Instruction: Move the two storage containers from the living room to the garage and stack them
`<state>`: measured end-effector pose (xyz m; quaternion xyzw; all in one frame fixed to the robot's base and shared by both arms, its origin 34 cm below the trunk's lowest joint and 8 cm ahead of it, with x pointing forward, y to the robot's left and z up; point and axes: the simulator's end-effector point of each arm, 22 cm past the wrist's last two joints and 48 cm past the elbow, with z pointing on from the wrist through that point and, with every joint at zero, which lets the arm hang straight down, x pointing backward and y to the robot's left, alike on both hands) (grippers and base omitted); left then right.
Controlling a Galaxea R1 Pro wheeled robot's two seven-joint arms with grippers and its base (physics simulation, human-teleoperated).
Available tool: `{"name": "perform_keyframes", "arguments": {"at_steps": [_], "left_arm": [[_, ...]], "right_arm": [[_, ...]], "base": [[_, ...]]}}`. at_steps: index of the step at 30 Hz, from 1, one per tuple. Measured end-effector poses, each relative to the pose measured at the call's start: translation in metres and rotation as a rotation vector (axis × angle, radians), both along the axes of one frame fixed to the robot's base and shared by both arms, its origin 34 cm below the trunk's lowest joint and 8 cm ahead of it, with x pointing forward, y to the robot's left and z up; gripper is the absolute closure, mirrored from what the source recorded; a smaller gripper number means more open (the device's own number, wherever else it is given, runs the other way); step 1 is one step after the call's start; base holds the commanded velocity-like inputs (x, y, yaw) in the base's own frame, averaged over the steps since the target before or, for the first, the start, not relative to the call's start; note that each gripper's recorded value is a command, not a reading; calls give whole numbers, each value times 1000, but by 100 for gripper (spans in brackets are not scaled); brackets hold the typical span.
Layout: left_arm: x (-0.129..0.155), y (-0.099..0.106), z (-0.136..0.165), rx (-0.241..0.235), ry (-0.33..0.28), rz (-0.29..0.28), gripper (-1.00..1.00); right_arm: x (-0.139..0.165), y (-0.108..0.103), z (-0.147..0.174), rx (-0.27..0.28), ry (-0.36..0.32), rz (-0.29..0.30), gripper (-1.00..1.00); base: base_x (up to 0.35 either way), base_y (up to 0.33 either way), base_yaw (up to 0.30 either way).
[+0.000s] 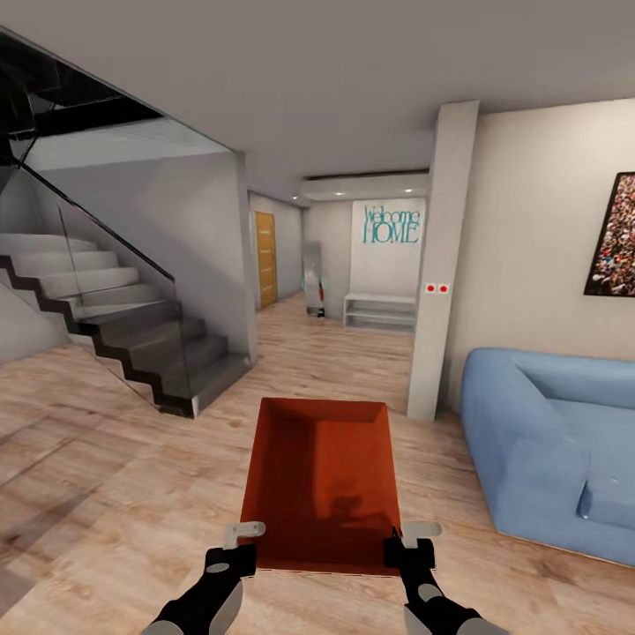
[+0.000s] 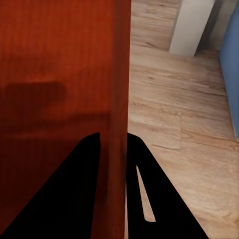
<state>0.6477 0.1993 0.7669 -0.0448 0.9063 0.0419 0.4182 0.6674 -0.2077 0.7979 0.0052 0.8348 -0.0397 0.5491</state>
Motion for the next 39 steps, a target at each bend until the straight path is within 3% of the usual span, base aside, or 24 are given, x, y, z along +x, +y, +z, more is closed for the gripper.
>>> {"name": "perform_keyframes", "arguments": {"at_steps": [27, 39], "left_arm": [[0, 0, 0, 0, 0, 0, 100], [0, 0, 0, 2, 0, -2, 100]], "right_arm": [[0, 0, 0, 0, 0, 0, 100], [-1, 0, -1, 1, -1, -4, 100]], "base": [[321, 49, -3], [322, 0, -198]]}}
